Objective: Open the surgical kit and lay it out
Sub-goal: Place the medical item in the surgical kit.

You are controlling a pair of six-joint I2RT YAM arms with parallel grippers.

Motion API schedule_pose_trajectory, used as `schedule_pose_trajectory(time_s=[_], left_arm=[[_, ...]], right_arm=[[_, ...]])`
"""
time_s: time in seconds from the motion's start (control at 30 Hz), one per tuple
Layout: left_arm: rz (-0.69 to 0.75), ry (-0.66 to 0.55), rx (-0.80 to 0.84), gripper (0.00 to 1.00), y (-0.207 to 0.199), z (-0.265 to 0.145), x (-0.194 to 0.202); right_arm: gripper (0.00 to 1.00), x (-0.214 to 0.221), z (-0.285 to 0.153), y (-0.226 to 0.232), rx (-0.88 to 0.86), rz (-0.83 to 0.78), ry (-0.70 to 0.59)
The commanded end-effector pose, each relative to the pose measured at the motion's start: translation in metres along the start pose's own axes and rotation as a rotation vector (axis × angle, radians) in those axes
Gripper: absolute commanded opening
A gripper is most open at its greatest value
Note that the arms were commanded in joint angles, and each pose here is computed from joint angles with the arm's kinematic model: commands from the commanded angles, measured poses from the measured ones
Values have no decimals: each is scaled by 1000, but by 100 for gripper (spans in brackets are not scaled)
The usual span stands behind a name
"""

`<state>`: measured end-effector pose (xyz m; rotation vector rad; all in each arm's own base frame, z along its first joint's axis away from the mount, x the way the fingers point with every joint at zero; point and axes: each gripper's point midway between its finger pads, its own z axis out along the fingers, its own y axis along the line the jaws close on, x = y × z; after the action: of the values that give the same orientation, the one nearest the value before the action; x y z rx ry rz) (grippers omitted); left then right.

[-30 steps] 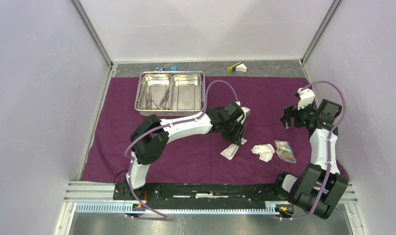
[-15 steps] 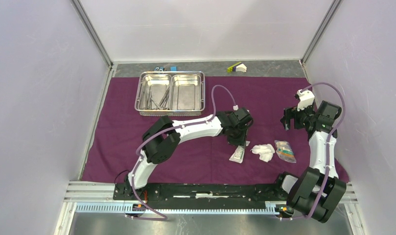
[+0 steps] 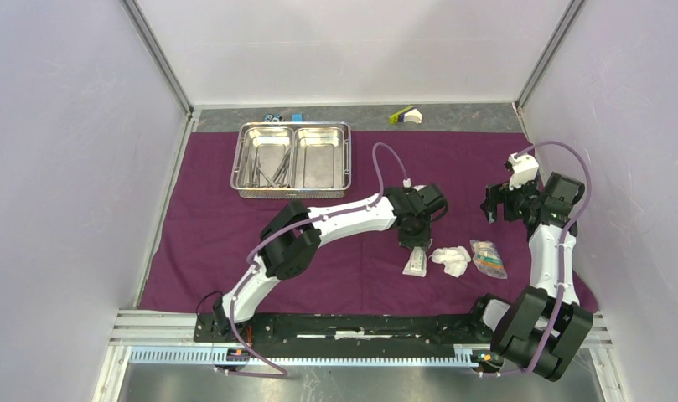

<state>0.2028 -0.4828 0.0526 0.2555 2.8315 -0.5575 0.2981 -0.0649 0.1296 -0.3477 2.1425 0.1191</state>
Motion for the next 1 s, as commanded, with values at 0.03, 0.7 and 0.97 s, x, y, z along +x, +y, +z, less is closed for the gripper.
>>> schedule_pose_trajectory(time_s=[0.03,0.7,0.97], left_arm=[[-33,-47,-66,17,0,-5,-9],[-59,-63,-123,18,2,6,-8],[-52,-94,-146,21,7,17,-14]], right_arm=[[88,-7,-3,-4,24,-35,-26],[89,-7,-3,-3,14,-36,-24],[89,-8,-4,-3,14,-40,-30]])
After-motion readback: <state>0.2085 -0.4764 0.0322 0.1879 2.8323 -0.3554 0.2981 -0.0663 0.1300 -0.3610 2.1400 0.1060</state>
